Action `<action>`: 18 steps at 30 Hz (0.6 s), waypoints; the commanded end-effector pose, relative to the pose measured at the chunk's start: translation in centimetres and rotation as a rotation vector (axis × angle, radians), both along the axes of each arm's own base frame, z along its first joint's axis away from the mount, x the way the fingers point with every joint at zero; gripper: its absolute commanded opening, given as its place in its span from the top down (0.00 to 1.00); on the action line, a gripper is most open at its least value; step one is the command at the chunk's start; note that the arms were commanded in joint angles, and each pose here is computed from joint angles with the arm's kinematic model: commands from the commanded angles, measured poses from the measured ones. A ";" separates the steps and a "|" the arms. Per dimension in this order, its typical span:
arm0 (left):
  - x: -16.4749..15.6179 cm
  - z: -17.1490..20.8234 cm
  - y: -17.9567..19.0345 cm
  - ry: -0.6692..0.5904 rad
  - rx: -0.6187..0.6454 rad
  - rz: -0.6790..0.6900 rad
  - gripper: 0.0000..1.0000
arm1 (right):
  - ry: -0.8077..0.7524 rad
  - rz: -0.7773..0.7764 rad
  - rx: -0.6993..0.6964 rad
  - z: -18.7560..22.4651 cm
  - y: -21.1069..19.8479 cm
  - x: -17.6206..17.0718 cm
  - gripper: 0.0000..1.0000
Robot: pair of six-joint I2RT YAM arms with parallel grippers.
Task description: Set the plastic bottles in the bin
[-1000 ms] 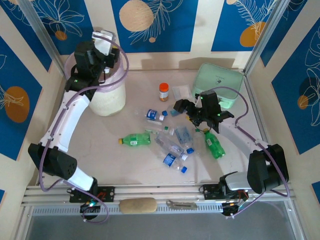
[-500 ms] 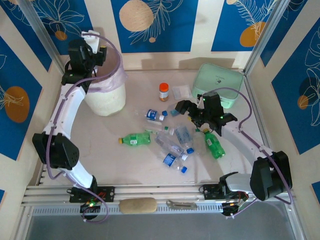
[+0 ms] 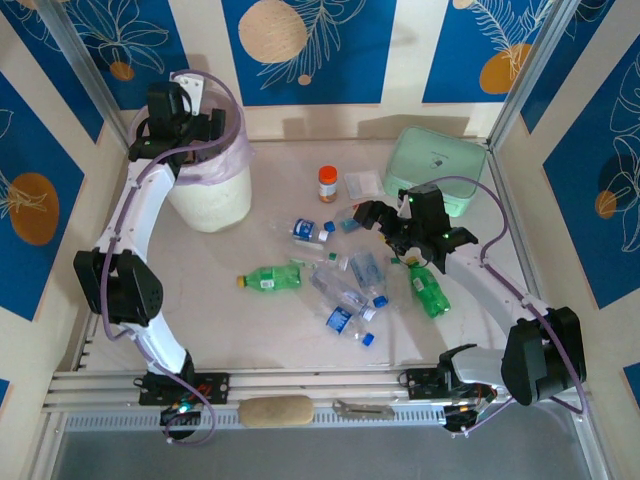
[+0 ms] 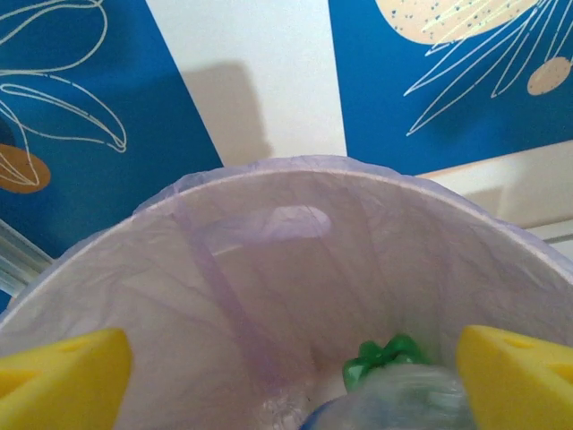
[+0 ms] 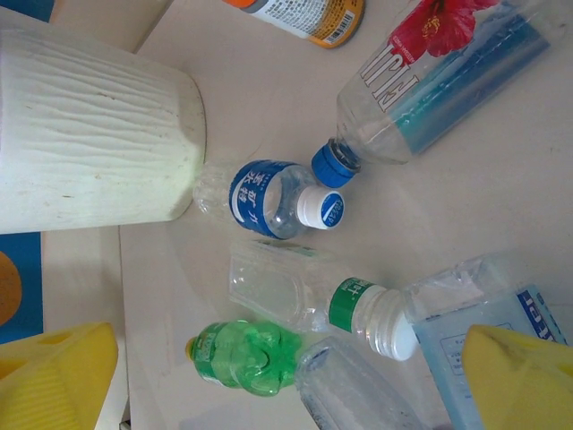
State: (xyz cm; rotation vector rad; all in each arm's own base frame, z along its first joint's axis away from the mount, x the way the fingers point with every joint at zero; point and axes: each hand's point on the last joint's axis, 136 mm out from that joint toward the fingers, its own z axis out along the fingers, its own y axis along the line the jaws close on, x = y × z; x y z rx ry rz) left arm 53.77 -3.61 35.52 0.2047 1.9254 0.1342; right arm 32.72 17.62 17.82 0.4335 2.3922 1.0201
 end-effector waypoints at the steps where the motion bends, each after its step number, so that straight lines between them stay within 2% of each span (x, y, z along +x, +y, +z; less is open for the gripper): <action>1: -0.8 3.1 0.4 -0.050 -0.045 0.007 0.00 | 0.000 -0.003 -0.023 -0.2 -0.6 -0.4 0.01; 6: -2.7 6.4 -0.6 -0.104 -0.142 -0.038 0.00 | 0.002 -0.013 -0.038 0.0 -1.2 -0.1 0.01; 11: -5.3 9.3 -2.9 -0.151 -0.290 -0.142 0.00 | 0.008 -0.035 -0.102 0.6 -2.7 0.0 0.01; 18: -8.5 9.8 -5.6 -0.182 -0.441 -0.250 0.00 | 0.039 -0.068 -0.209 1.0 -5.9 -0.6 0.01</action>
